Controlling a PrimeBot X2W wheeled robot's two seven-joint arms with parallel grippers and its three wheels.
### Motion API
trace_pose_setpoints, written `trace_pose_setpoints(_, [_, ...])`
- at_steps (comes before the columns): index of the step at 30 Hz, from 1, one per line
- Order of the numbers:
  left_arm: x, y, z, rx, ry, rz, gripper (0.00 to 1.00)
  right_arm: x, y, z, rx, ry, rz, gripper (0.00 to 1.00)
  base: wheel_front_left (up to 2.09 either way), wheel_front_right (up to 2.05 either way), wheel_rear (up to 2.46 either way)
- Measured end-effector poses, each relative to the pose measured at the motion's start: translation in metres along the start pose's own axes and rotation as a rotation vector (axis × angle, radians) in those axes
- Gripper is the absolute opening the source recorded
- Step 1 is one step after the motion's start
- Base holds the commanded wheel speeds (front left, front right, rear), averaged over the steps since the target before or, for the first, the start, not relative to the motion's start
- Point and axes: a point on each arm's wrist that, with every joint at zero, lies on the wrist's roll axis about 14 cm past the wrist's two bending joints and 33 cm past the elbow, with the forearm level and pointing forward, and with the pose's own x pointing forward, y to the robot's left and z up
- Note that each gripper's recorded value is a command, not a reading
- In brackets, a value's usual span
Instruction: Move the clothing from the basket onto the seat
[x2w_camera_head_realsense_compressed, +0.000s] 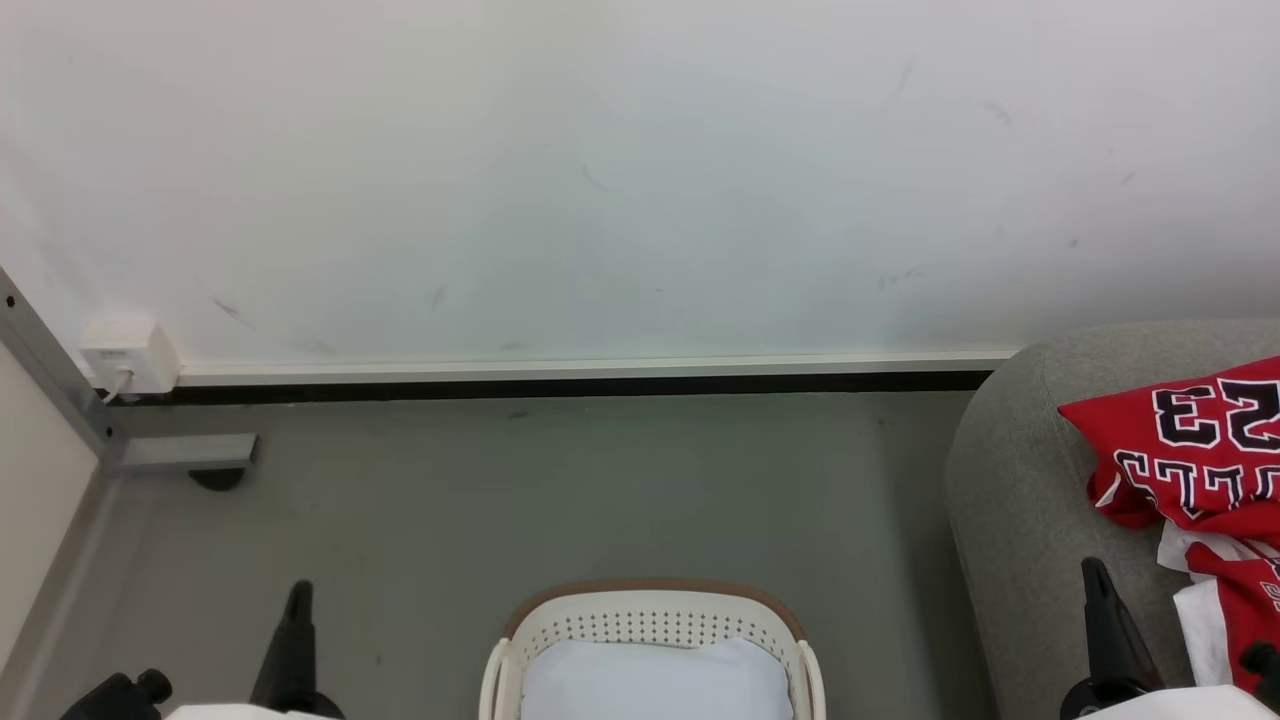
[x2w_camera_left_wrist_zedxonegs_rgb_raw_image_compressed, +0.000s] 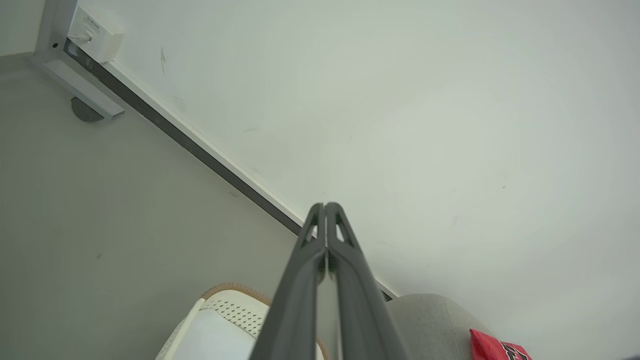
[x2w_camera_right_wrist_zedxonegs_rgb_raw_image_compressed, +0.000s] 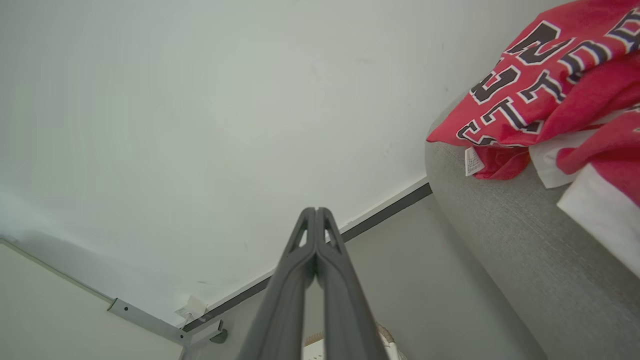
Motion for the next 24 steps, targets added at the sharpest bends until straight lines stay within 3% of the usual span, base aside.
trace_pose_setpoints(24, [0.0064, -0.0025, -0.0001, -0.279, 0.015, 0.01, 0.0, 0.0041, -0.0084, 0.0079, 0.28, -0.008, -0.036, 0.0, 0.0, 0.0, 0.0])
